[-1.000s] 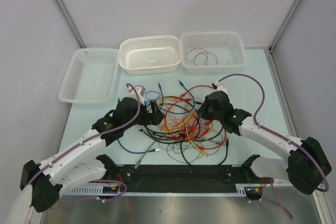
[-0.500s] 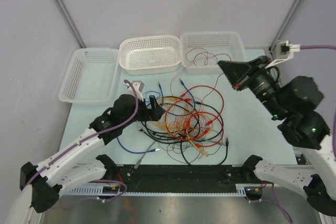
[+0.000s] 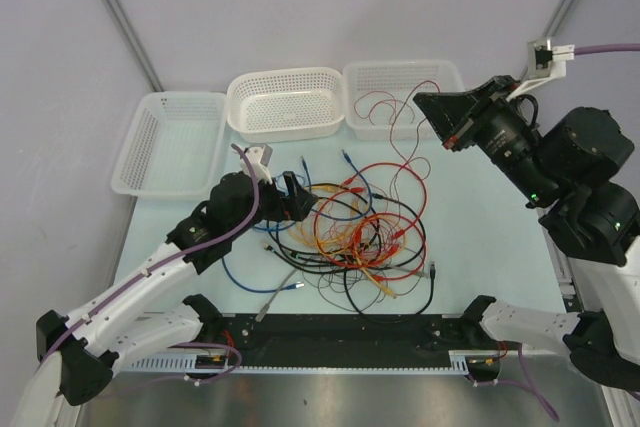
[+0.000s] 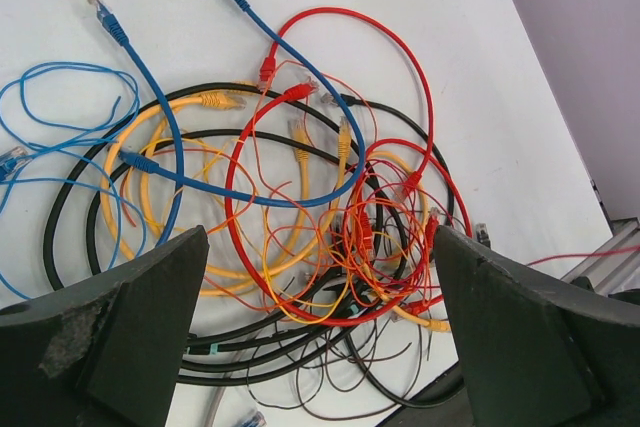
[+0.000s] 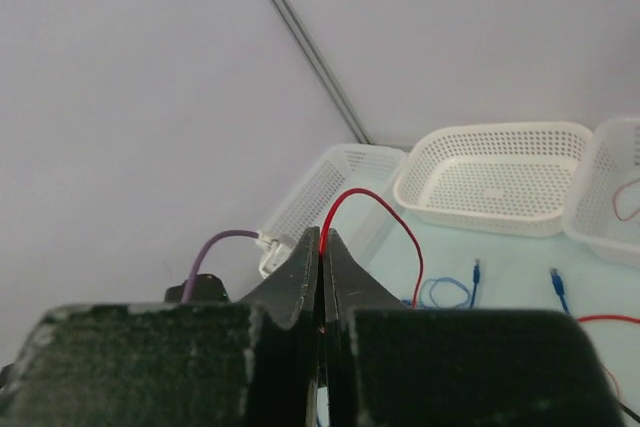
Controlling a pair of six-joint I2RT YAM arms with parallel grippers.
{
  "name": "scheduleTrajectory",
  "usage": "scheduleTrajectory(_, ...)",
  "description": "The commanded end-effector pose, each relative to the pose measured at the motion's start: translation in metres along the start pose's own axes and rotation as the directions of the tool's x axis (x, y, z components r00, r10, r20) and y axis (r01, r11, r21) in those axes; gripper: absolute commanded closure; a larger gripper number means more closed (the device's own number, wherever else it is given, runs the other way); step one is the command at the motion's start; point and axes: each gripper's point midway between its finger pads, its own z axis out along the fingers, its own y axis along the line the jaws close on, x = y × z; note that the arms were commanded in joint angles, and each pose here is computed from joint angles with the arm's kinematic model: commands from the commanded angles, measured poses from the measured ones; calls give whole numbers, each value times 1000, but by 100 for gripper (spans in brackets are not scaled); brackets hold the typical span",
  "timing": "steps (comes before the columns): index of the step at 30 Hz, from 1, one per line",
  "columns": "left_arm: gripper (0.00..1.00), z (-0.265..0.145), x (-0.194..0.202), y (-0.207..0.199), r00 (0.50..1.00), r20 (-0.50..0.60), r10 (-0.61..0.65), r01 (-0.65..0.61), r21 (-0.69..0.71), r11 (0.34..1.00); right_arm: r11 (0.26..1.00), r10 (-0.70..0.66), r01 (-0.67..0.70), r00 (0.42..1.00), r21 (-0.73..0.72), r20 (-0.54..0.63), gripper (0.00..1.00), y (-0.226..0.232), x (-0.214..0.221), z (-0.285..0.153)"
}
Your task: Untangle the cables
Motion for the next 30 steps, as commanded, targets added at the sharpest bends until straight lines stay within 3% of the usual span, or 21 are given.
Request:
scheduleTrajectory(1, 0, -4, -20, -17, 998, 57, 4, -7, 60, 998, 999, -40, 39, 995, 15, 95, 100, 7, -38, -2)
scheduleTrajectory(3, 1, -5, -20, -16, 998, 58, 13, -16, 56, 998, 997, -70, 69, 990, 16, 125, 100, 14, -55, 5)
scheduleTrajectory(4, 1, -6, -23, -17, 998, 65, 15, -19, 56, 998, 998, -57, 63, 977, -21, 207, 100, 31, -91, -9)
scheduleTrajectory(9, 0, -6, -24, -19, 997, 69, 15, -19, 67, 998, 994, -33, 65, 945, -87, 326, 100, 59, -141, -17)
scheduleTrajectory(14, 0, -9, -28, -27, 997, 82, 14, -23, 108, 994, 996, -21, 50, 946, -80, 325, 100, 56, -137, -10)
scheduleTrajectory(19, 0, -19, -43, -50, 991, 134, 10, -40, 222, 974, 999, -34, 36, 965, -4, 259, 100, 33, -104, 5)
scheduleTrajectory(22, 0, -29, -55, -77, 985, 172, 9, -69, 349, 934, 1000, -31, 31, 969, 6, 247, 100, 28, -97, 5)
scheduleTrajectory(25, 0, -50, -80, -122, 955, 296, -10, -160, 545, 823, 1000, -21, 21, 975, 2, 221, 100, 27, -87, 9)
scheduleTrajectory(30, 1, -63, -84, -168, 910, 413, 25, -304, 626, 718, 1000, -7, 9, 981, -11, 196, 100, 27, -79, 13)
